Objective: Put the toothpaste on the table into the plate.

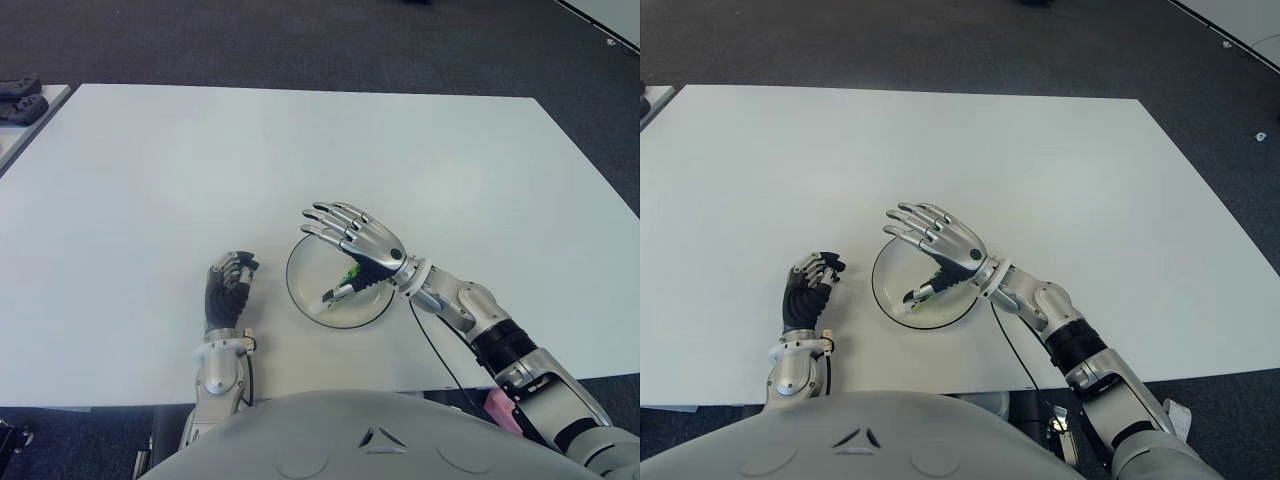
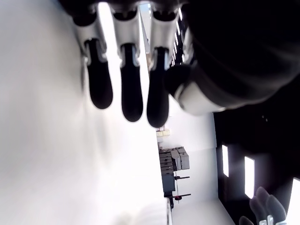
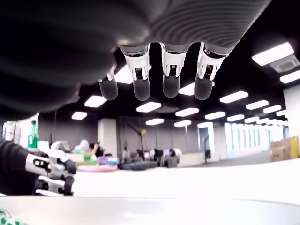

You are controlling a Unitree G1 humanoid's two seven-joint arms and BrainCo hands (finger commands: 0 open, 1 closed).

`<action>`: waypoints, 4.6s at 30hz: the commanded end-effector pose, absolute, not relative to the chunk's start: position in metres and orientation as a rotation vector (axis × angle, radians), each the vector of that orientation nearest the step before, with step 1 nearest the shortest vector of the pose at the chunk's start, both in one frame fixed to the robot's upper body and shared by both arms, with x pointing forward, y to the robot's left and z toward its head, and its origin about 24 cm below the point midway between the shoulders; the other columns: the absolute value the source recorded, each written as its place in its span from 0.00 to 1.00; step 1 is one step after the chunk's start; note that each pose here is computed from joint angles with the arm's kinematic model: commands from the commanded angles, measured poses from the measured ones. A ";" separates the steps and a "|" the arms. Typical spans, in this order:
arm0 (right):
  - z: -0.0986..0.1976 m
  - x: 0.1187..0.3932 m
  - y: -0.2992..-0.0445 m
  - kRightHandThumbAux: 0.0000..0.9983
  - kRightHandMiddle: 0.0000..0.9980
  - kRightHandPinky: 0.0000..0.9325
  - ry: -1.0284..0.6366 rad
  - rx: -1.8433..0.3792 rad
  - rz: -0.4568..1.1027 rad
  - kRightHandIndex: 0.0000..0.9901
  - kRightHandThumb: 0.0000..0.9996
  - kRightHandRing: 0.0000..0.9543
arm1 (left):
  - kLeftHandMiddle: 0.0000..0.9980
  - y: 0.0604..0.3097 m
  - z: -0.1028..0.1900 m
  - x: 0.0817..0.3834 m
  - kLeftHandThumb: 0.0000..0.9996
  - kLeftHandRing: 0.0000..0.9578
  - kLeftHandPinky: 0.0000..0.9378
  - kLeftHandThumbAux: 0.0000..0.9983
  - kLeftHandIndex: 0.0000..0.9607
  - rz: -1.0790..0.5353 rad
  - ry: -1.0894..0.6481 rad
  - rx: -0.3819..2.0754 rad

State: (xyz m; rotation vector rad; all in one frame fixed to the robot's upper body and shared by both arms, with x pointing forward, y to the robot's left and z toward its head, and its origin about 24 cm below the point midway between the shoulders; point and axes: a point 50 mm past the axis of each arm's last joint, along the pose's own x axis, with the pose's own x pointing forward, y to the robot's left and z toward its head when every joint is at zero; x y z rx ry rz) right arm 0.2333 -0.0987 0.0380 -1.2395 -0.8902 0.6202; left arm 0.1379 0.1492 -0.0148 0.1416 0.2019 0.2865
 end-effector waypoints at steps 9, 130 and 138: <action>0.041 0.233 -0.114 0.33 0.00 0.00 -0.790 -1.309 0.504 0.00 0.00 0.00 | 0.48 0.151 -0.023 0.138 0.71 0.47 0.47 0.72 0.44 0.281 0.255 0.139; -0.020 0.189 -0.195 0.73 0.42 0.44 0.330 -0.225 -0.036 0.42 0.71 0.44 | 0.49 0.161 -0.024 0.152 0.71 0.50 0.51 0.73 0.44 0.278 0.223 0.143; -0.018 0.188 -0.196 0.74 0.41 0.44 0.313 -0.238 -0.014 0.42 0.71 0.43 | 0.49 0.160 -0.023 0.151 0.71 0.50 0.50 0.72 0.44 0.274 0.221 0.144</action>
